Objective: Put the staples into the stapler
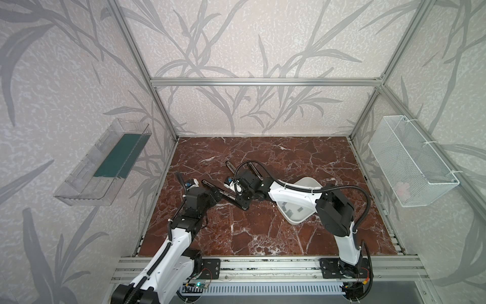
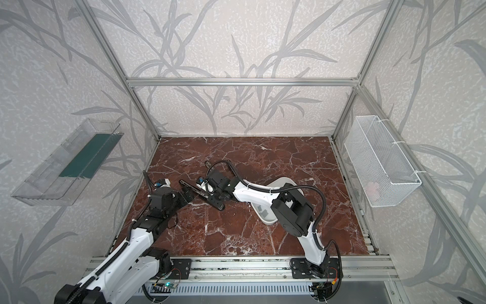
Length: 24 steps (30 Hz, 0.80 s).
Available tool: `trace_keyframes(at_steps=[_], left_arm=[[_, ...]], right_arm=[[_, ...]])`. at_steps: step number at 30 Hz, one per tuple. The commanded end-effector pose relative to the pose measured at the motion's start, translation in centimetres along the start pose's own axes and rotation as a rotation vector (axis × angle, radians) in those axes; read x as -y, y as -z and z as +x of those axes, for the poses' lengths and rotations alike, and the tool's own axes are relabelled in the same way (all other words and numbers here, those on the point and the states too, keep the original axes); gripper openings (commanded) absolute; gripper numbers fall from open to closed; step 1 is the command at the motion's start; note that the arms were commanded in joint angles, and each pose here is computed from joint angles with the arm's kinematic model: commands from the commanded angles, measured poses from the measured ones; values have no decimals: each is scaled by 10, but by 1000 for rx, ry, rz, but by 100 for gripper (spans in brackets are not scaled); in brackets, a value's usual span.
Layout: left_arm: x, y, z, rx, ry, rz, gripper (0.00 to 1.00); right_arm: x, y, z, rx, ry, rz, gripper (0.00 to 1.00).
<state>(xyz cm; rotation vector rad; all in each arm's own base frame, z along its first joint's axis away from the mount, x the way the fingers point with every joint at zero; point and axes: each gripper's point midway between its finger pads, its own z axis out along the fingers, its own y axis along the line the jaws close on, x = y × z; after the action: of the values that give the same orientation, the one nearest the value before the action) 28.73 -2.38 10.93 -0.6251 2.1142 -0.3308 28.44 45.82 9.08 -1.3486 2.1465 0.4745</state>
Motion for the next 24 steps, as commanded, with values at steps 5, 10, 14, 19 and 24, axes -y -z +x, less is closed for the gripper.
trace_keyframes(at_steps=[5, 10, 14, 19, 24], left_arm=[[-3, -6, -6, 3, -14, -35, 95], [-2, -8, -5, -6, -12, -29, 95], [-3, -8, -5, -4, -11, -31, 95], [-4, -7, -5, 2, -6, -31, 95], [-4, -7, -4, -3, -8, -31, 94]], right_arm=[[-3, -13, -2, -19, 16, -16, 0], [-4, -22, 4, -38, 12, -26, 0], [-3, -25, 8, -47, 3, -19, 0], [-1, -28, 13, -59, -1, -7, 0], [0, -29, 18, -69, -4, -1, 0]])
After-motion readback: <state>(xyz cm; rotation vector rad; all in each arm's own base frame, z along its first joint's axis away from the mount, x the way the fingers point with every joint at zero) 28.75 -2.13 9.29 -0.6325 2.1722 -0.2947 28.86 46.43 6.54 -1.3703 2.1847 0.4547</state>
